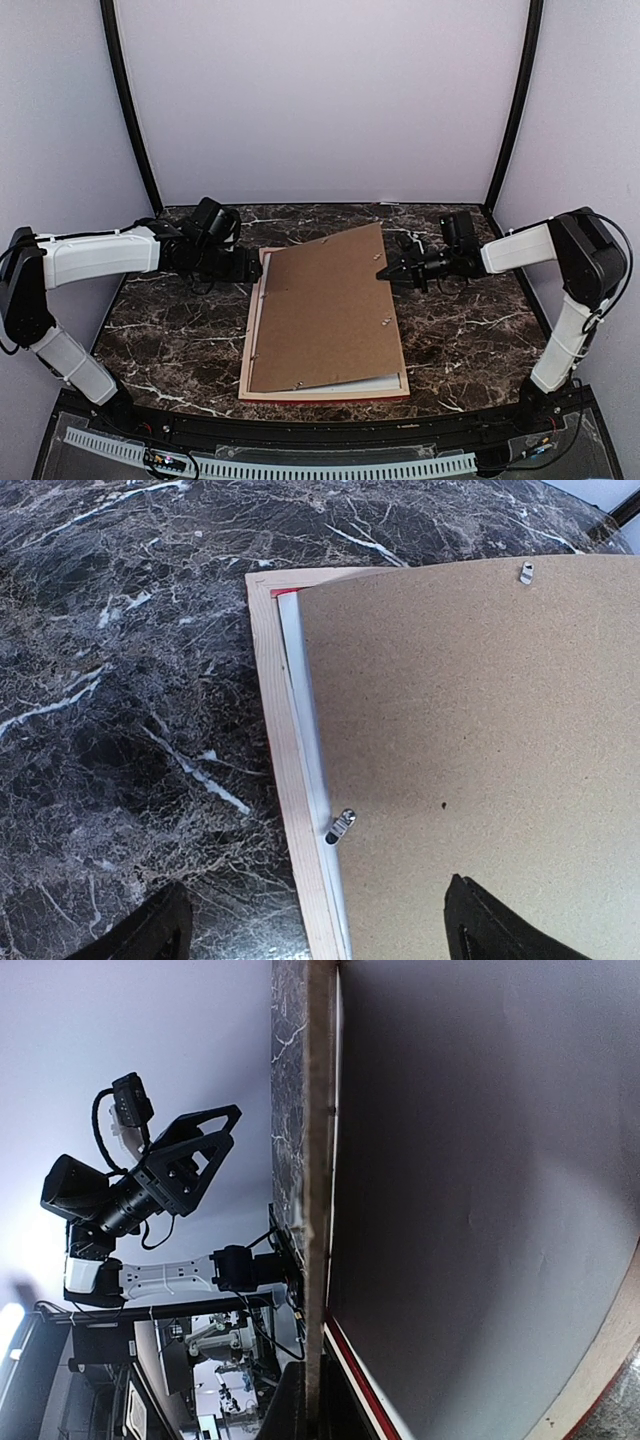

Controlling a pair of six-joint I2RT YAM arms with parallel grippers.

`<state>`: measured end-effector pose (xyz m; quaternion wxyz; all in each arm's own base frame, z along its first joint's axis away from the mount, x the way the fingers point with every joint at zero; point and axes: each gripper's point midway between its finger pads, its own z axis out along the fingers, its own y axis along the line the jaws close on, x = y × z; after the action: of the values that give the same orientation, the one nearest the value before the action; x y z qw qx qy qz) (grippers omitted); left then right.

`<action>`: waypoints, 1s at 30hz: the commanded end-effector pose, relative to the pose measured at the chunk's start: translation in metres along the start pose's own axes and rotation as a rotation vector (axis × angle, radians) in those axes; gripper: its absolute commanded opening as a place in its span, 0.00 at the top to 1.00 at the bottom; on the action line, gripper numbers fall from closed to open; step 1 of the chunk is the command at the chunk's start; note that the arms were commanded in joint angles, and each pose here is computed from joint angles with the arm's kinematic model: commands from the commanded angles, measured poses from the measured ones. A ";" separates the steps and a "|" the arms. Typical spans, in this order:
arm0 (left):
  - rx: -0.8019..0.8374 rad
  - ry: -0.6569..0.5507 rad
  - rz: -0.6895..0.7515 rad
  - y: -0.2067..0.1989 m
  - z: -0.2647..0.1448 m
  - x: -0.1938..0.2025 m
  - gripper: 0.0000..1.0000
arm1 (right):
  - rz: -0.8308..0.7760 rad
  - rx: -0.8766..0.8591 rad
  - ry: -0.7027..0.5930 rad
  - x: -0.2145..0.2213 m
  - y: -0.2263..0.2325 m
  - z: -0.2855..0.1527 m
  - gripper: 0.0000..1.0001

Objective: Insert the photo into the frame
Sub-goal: Place the backboard next to the photo.

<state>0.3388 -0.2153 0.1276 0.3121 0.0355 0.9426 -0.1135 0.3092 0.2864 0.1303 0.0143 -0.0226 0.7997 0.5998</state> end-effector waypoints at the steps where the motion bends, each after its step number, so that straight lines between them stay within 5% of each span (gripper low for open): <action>1: -0.001 0.016 0.008 0.000 0.001 0.002 0.10 | -0.055 -0.074 0.063 0.007 0.016 0.004 1.00; 30: 0.114 0.083 0.014 -0.018 0.015 0.021 0.10 | -0.073 -0.010 0.063 -0.014 -0.007 0.016 1.00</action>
<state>0.3325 -0.2302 0.1151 0.2838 0.0515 0.9462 -0.1468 0.3215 0.2938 0.1117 -0.0007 -0.0421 0.8012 0.5970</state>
